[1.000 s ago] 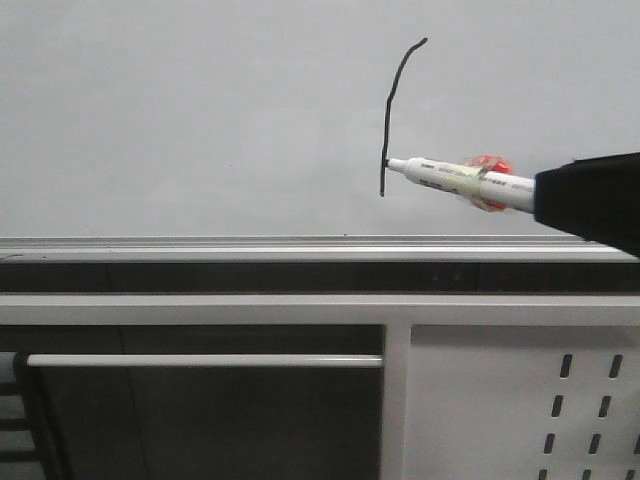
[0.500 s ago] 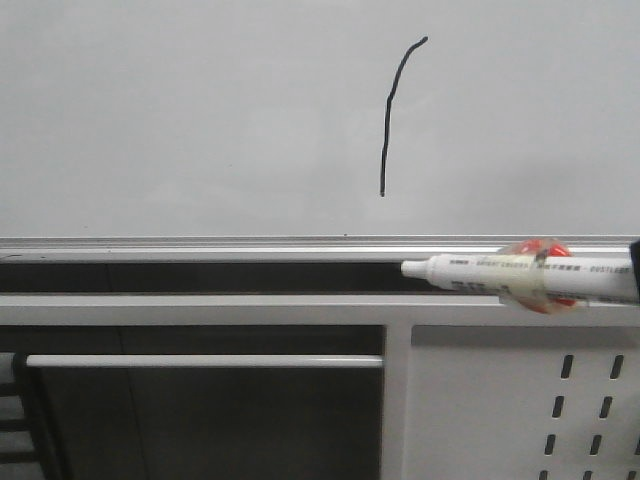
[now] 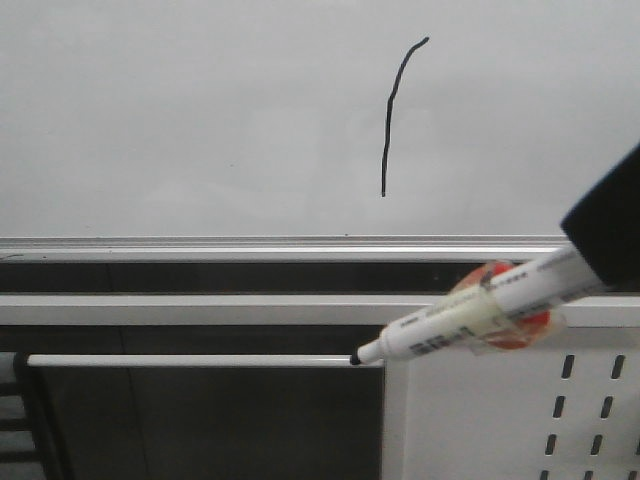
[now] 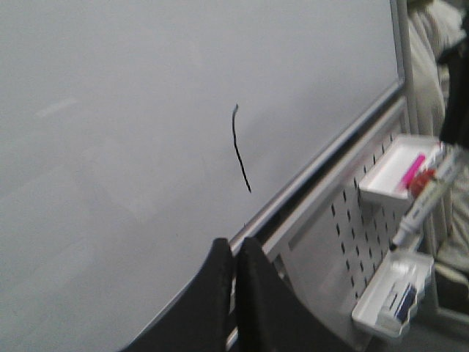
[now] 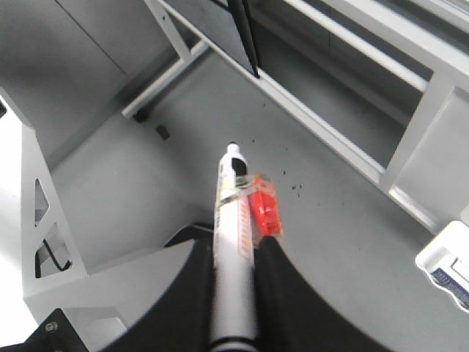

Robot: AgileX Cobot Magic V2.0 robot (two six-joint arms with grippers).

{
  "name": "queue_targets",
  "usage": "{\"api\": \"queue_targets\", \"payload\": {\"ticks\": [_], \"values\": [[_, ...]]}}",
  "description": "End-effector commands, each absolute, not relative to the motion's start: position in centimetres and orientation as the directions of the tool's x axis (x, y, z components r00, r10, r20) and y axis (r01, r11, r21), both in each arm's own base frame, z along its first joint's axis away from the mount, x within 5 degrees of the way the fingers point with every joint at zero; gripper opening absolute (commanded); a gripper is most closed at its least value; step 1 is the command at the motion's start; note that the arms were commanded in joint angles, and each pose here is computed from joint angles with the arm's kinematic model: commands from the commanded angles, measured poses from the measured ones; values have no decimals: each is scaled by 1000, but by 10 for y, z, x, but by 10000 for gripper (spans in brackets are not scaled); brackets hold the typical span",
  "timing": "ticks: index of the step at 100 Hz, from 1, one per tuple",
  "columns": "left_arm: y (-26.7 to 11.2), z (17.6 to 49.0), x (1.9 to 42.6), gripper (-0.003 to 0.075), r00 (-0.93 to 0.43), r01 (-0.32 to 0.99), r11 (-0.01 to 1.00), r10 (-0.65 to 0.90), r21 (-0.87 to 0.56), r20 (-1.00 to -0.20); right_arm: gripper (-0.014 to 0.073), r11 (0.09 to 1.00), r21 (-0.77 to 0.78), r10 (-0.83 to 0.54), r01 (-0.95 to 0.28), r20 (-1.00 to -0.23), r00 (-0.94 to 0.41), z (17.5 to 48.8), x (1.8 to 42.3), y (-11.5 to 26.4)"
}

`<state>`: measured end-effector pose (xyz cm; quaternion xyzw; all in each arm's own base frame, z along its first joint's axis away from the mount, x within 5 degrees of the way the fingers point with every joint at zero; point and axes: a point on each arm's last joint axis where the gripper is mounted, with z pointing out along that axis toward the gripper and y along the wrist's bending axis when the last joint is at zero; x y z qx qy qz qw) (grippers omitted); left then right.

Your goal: Write number 1 on whiteboard

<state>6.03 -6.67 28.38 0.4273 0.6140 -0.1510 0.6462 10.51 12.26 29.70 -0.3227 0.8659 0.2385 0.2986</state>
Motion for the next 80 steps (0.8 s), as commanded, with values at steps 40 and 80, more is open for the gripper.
{"api": "queue_targets", "payload": {"ticks": [40, 80], "values": [[-105, 277, 72, 477, 346, 738, 389, 483, 552, -804, -50, 653, 202, -439, -730, -684, -582, 357, 146, 162], [-122, 281, 83, 475, 327, 744, 362, 535, 561, -779, -50, 650, 205, -465, -732, -654, -596, 364, 168, 184]]}}
